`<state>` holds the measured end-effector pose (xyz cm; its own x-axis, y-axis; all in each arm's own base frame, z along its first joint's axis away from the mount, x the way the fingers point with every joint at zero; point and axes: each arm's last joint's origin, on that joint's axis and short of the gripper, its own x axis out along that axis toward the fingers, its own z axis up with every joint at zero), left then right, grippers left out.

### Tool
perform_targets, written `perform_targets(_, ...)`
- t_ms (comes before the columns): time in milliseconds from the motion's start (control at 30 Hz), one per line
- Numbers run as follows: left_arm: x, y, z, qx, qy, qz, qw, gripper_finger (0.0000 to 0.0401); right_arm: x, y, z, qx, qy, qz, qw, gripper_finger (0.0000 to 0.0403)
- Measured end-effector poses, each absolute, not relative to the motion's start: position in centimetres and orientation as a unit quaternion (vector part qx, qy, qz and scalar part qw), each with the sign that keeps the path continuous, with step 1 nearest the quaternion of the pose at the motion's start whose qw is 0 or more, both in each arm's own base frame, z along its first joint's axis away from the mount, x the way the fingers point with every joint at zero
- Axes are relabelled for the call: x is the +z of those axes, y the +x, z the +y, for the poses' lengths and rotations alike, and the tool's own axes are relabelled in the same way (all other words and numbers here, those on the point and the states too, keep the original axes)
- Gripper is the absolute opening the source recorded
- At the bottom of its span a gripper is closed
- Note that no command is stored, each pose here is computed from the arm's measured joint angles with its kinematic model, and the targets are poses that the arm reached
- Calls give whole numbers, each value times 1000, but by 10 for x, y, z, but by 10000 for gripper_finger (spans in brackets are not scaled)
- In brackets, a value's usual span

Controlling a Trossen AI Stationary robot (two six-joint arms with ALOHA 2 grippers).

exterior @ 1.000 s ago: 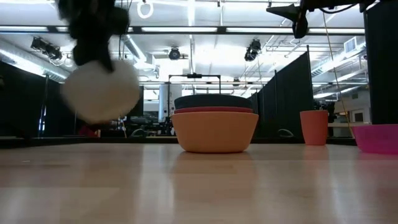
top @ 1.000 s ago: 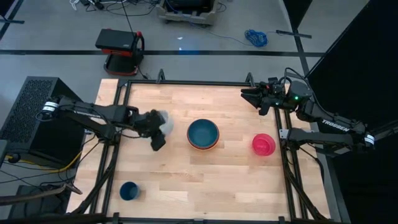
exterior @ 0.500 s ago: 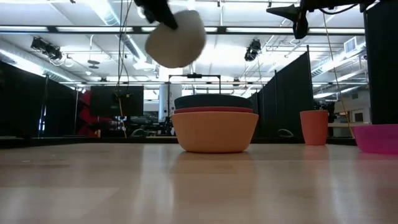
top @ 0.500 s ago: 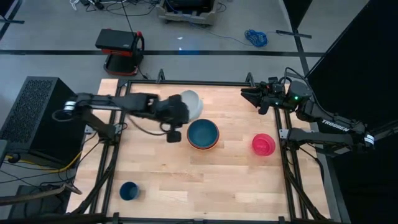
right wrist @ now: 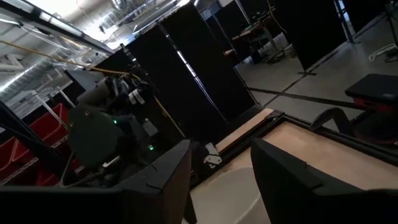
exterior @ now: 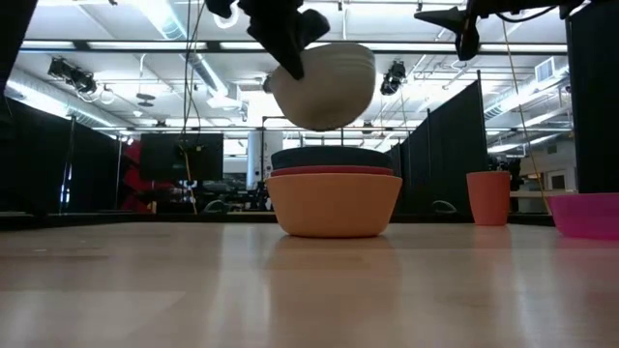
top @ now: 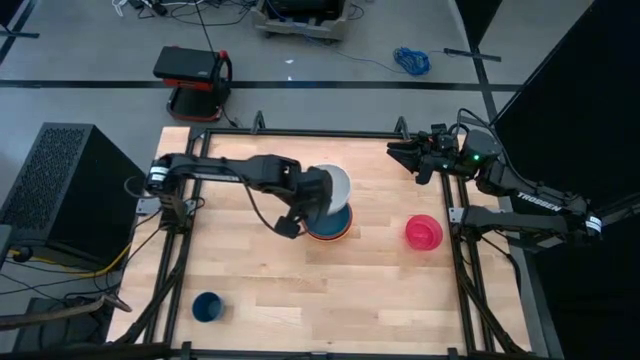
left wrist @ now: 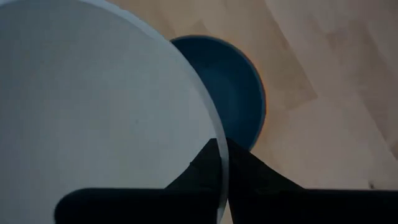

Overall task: Nest bowls inside each other
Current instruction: Stack the white bowl on top of the blue bowl

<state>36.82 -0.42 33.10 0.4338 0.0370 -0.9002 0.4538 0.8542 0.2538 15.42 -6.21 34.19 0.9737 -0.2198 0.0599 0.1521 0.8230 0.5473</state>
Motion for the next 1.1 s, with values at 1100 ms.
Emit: perform_targets(1100, 267, 392, -8, -209, 221, 566, 766, 0, 340, 154, -62, -105, 284, -50, 952, 168)
